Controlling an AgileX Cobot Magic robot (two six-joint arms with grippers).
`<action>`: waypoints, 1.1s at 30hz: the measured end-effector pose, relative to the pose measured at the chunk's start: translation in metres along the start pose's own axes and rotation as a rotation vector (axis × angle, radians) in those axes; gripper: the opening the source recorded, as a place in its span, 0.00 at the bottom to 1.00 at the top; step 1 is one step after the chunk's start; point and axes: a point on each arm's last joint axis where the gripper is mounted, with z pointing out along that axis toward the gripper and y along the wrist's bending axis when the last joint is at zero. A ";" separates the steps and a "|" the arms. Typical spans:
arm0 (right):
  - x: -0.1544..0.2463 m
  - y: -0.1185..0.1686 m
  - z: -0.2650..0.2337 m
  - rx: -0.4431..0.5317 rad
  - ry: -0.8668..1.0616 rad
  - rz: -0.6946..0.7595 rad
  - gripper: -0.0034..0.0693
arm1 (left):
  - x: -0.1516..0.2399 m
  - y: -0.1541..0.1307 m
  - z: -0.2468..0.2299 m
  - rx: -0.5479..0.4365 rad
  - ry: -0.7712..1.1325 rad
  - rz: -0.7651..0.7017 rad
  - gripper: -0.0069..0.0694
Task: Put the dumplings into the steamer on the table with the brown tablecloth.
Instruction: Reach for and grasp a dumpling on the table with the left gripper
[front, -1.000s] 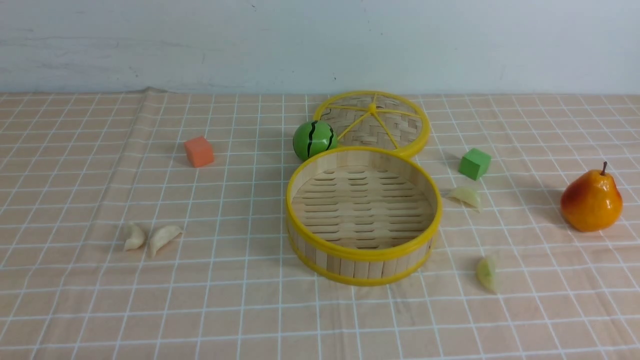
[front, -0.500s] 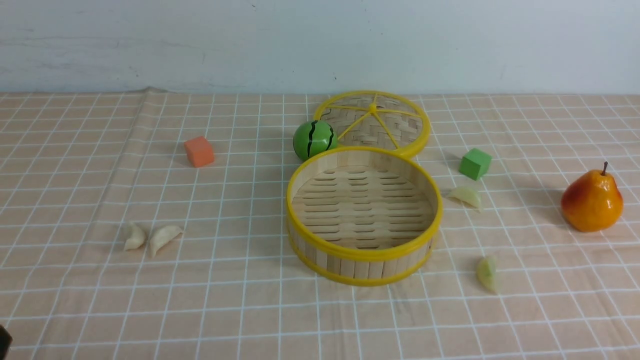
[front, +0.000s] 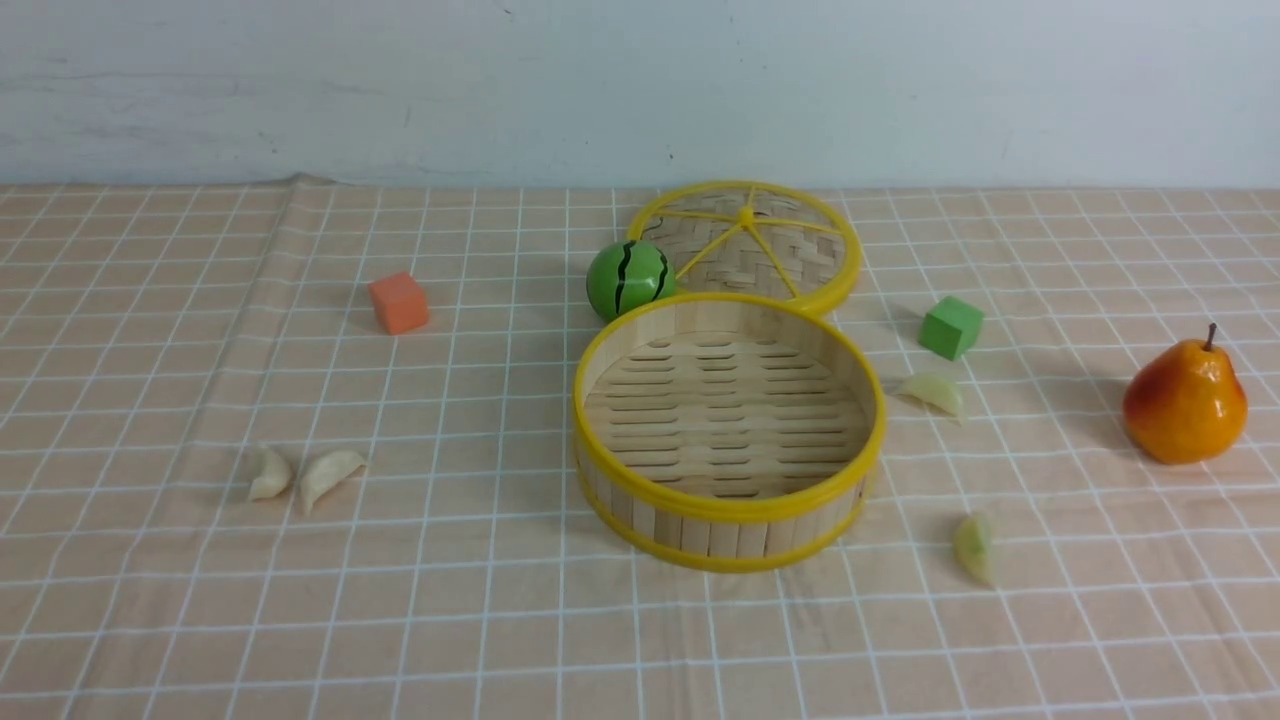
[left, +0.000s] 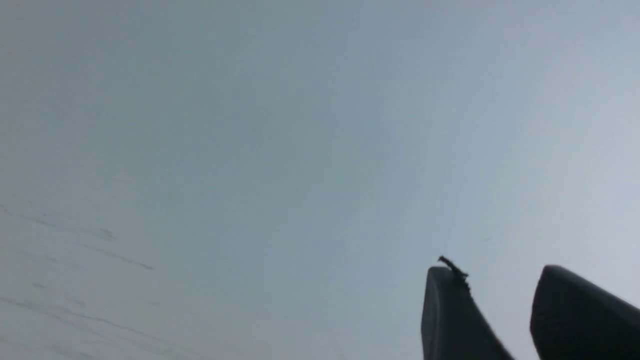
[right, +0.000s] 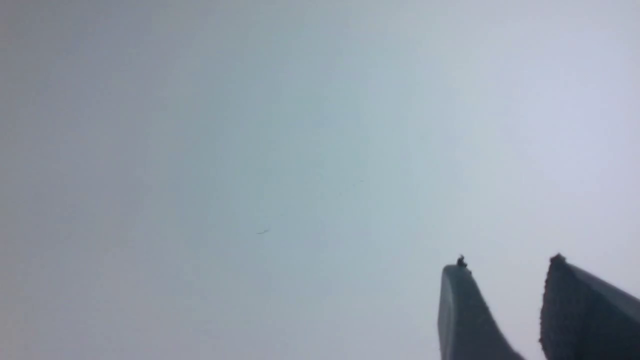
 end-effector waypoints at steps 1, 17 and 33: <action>0.002 0.000 0.000 0.005 0.022 0.067 0.37 | -0.001 0.000 0.000 0.002 -0.004 -0.110 0.39; 0.019 -0.005 0.069 0.119 0.638 -0.036 0.03 | 0.000 -0.022 0.131 -0.140 0.548 0.036 0.07; 0.070 0.025 0.112 -0.047 1.239 -0.060 0.03 | 0.116 -0.021 0.220 -0.424 1.320 0.201 0.07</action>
